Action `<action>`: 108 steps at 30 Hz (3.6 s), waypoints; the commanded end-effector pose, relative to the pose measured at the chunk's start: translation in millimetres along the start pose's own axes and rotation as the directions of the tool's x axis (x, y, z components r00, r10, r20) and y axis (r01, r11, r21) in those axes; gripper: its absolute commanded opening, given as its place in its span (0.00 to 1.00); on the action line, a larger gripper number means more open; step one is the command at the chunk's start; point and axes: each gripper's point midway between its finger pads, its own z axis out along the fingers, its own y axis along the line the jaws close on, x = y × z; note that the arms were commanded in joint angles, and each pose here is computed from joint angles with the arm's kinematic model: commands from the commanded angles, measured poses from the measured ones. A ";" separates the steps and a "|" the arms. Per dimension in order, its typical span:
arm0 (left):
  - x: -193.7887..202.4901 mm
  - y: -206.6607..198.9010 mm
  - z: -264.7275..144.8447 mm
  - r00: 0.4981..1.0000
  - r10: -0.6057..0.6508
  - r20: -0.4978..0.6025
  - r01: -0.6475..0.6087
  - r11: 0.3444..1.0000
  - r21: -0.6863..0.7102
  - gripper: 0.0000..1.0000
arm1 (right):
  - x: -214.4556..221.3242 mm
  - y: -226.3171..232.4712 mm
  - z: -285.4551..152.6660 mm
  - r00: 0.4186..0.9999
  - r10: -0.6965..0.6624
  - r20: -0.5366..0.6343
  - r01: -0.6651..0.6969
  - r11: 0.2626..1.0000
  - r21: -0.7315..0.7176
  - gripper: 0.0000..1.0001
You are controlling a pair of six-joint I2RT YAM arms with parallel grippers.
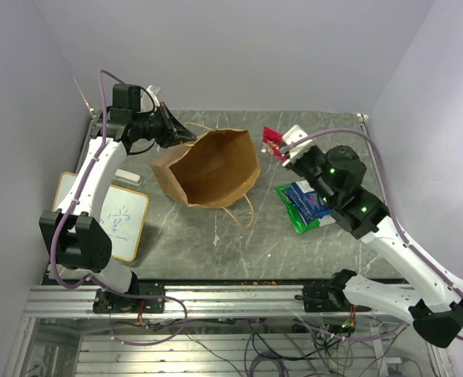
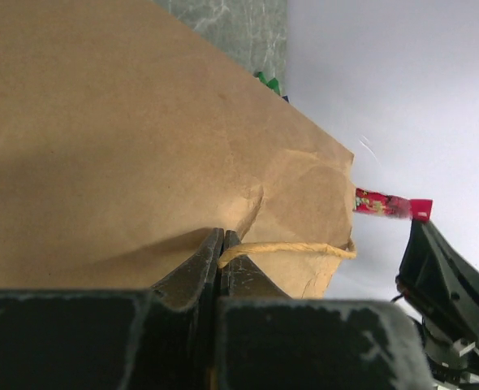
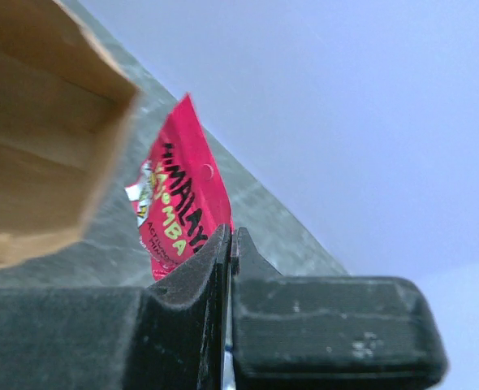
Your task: Take the snacks out of the paper bag
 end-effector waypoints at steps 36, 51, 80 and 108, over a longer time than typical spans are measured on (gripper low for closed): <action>2.0 -8.7 -8.2 1.000 0.012 -0.002 -0.011 0.999 0.048 0.07 | 227.1 34.1 -84.5 0.826 -0.197 -0.528 0.094 0.972 -0.216 0.00; 2.9 -11.3 -10.5 1.000 0.015 0.002 -0.015 0.998 0.056 0.07 | 244.8 69.9 -92.5 0.828 -0.181 -0.531 0.007 0.950 -0.314 0.00; -6.3 -117.8 -12.9 0.999 -0.016 0.032 0.003 0.931 0.366 0.07 | 119.9 -32.1 -33.7 0.951 0.264 -0.160 -0.234 0.955 0.183 1.00; -93.1 -79.5 -49.8 0.943 -0.273 0.188 0.185 0.904 0.385 0.07 | 117.8 -30.1 -9.3 0.855 0.511 -0.095 -0.477 0.844 0.245 1.00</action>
